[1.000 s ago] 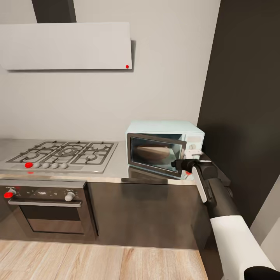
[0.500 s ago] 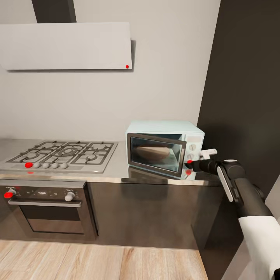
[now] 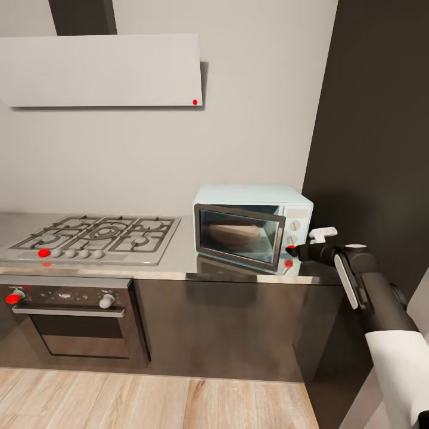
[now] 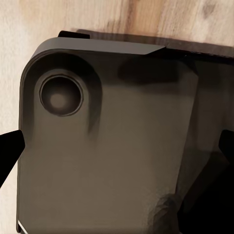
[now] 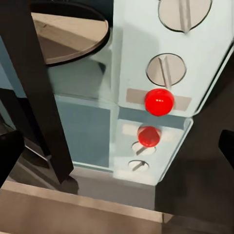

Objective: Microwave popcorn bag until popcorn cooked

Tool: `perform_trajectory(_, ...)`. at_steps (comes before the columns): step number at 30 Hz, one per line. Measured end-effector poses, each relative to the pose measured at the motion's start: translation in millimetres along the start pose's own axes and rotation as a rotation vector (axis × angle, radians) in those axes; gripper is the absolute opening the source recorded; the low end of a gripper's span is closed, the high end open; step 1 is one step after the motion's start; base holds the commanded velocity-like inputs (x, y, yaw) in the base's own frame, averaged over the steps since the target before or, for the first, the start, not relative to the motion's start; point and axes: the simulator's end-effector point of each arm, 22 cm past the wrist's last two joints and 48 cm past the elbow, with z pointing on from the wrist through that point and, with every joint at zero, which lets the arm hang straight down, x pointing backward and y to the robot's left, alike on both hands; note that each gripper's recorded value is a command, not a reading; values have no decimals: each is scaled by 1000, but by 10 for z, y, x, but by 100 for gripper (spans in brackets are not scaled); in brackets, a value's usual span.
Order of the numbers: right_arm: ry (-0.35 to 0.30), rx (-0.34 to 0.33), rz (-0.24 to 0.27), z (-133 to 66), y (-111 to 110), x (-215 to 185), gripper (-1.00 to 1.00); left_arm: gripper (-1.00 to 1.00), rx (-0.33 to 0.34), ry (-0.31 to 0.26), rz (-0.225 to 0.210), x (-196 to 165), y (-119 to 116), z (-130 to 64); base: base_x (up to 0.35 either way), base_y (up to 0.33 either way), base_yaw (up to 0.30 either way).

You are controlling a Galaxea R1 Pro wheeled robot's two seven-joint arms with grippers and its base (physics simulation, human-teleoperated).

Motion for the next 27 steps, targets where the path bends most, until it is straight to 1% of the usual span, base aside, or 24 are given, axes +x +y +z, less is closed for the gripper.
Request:
perform_trajectory(7,-22,49,27,-43,-178,-58,100,100,0,-1,-1,-7,-1,0,0,0,0)
perform_trajectory(8,-26,76,39,-58,-269,-62,100,100,0,-1,0,-8,-1,0,0,0,0)
perform_trajectory(13,-28,69,43,-56,-244,-68,100,100,-2,0,-3,0,12,0,77,0,0)
perform_trajectory(27,-27,57,45,-50,-209,-65,100,100,-2,0,-3,2,13,-1,189,0,0)
